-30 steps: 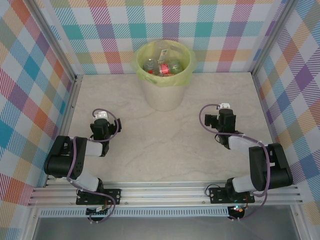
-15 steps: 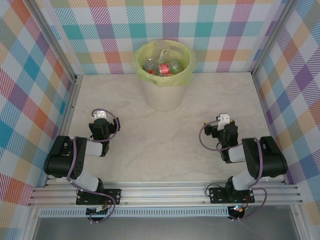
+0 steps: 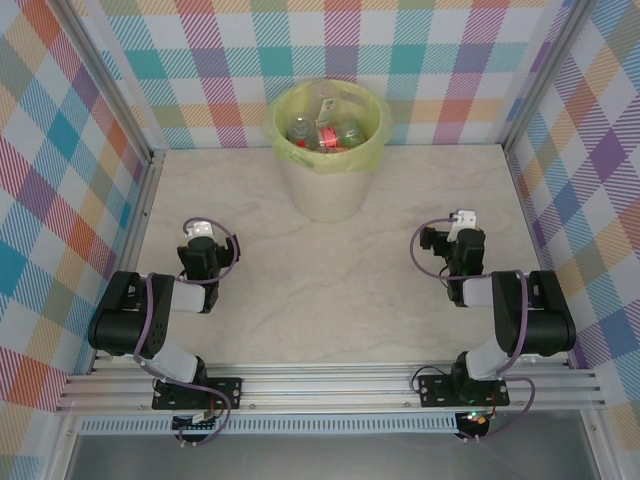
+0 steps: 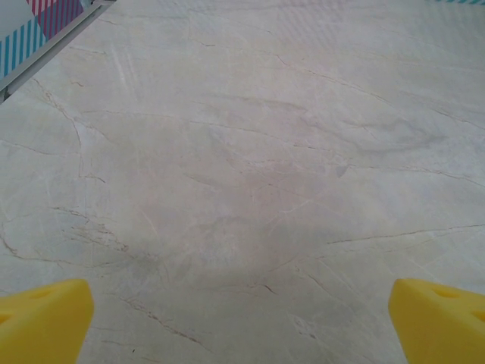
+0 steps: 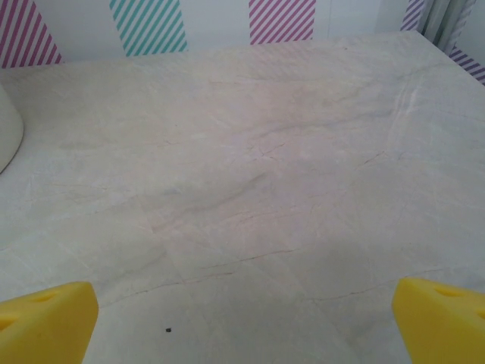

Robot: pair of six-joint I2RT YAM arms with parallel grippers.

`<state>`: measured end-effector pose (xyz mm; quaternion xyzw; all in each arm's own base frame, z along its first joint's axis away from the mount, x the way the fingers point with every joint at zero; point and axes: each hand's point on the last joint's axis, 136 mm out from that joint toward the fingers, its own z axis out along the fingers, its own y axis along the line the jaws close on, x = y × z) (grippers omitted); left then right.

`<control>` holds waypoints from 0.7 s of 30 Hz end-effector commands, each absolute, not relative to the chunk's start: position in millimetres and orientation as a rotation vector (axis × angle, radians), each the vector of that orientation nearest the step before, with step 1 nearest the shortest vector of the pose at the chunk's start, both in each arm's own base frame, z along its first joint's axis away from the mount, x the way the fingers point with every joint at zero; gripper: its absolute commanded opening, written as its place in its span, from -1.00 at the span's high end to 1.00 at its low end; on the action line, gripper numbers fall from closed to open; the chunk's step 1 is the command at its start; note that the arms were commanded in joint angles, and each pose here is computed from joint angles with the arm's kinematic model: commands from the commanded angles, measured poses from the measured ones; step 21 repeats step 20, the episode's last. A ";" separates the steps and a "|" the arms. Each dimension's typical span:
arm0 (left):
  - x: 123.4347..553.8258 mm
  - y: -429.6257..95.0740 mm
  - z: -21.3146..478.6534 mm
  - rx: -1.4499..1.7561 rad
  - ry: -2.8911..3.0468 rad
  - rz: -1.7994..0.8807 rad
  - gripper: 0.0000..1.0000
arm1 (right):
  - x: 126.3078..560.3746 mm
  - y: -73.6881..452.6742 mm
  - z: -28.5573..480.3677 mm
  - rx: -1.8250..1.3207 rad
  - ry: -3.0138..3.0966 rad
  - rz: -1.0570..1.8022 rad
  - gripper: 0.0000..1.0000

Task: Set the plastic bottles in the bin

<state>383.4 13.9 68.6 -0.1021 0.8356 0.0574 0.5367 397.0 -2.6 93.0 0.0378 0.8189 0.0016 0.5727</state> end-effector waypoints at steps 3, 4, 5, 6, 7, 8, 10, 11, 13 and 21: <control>390.9 11.1 83.2 -0.231 1.934 0.137 -1.00 | 395.1 0.7 93.2 0.093 1.920 0.031 -0.99; 390.7 11.4 83.2 -0.231 1.934 0.138 -1.00 | 395.1 0.8 93.2 0.094 1.920 0.032 -0.99; 390.9 11.1 83.4 -0.230 1.934 0.137 -1.00 | 395.1 0.8 93.2 0.093 1.920 0.031 -0.99; 390.9 11.8 83.5 -0.232 1.933 0.137 -1.00 | 395.0 0.4 93.1 0.094 1.921 0.030 -0.99; 390.8 11.2 83.3 -0.230 1.934 0.137 -1.00 | 395.0 0.5 92.7 0.094 1.922 0.030 -0.99; 390.9 11.2 83.3 -0.230 1.934 0.136 -1.00 | 395.0 0.8 93.2 0.093 1.920 0.031 -0.99; 390.6 11.4 83.1 -0.230 1.934 0.138 -1.00 | 395.0 0.5 93.2 0.094 1.920 0.031 -0.99; 390.8 11.4 83.0 -0.230 1.934 0.137 -1.00 | 395.0 0.5 93.2 0.094 1.920 0.030 -0.99; 390.7 11.5 83.1 -0.231 1.934 0.137 -1.00 | 396.0 5.5 92.5 0.064 1.928 0.051 -1.00; 390.7 11.8 83.2 -0.232 1.934 0.137 -1.00 | 398.0 20.5 91.8 -0.028 1.947 0.122 -0.99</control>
